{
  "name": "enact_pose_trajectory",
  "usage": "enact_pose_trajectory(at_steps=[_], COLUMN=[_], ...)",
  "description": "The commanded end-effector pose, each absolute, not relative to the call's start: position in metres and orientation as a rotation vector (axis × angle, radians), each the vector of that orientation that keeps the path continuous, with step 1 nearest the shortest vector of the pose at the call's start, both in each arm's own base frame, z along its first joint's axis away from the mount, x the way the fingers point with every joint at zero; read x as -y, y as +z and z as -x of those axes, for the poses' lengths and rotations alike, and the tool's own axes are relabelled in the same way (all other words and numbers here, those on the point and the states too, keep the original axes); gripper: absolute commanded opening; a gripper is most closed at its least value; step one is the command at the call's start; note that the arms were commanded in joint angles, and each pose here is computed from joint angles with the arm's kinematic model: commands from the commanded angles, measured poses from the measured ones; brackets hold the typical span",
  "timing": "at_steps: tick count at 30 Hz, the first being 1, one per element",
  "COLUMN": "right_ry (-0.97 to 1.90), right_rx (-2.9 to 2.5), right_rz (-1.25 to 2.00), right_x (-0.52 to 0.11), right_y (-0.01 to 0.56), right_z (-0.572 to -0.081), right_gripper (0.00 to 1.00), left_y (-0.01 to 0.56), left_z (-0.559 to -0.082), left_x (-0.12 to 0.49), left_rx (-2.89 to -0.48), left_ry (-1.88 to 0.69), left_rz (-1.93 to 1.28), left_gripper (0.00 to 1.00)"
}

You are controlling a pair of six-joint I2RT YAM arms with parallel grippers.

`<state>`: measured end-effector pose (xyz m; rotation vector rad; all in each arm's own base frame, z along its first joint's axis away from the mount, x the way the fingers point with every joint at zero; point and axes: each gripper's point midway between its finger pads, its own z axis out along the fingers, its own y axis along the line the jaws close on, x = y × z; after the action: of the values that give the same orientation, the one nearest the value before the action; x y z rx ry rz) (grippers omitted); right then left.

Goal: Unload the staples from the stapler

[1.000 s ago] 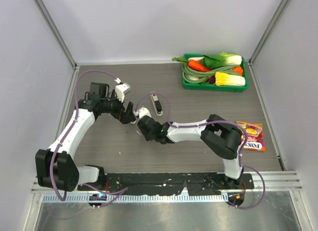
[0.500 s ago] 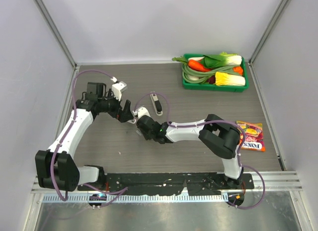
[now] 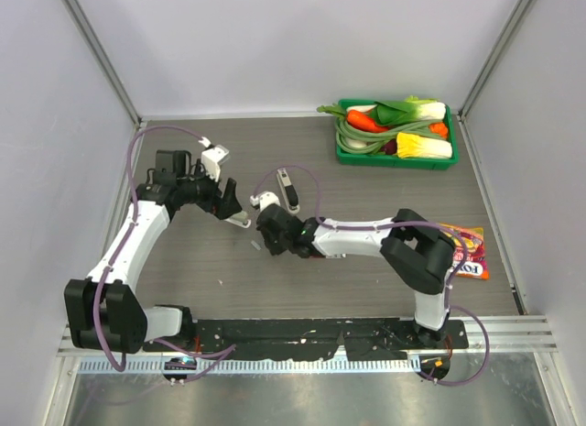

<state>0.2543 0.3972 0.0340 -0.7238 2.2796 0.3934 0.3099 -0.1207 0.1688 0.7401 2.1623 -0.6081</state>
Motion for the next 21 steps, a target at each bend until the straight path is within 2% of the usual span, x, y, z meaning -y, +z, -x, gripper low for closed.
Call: enact_pose_trajectory(at_steps=[1, 4, 7, 12, 14, 21], right_ry=[0.801, 1.043, 1.164, 1.38, 1.41, 1.549], right_rx=[-2.262, -2.277, -2.277, -2.251, -2.24, -2.208], right_rz=[0.589, 0.54, 0.503, 0.516, 0.527, 0.525], right_x=[-0.408, -0.406, -0.401, -0.408, -0.409, -0.41], right_y=[0.115, 0.142, 0.16, 0.182, 0.188, 0.209], right_z=[-0.26, -0.259, -0.261, -0.25, -0.249, -0.245], right_gripper=[0.05, 0.05, 0.04, 0.04, 0.04, 0.04], left_y=[0.225, 0.241, 0.258, 0.29, 0.282, 0.282], left_z=[-0.327, -0.324, -0.314, -0.301, -0.297, -0.29], left_x=[0.124, 0.126, 0.124, 0.119, 0.121, 0.135], left_rx=[-1.949, -1.894, -1.796, -1.519, -1.439, -1.141], left_ry=[-0.533, -0.481, -0.322, -0.029, 0.034, 0.151], left_rz=[-0.824, -0.952, -1.173, -1.396, -1.472, -1.435], left_gripper=[0.84, 0.85, 1.0, 1.0, 1.0, 1.0])
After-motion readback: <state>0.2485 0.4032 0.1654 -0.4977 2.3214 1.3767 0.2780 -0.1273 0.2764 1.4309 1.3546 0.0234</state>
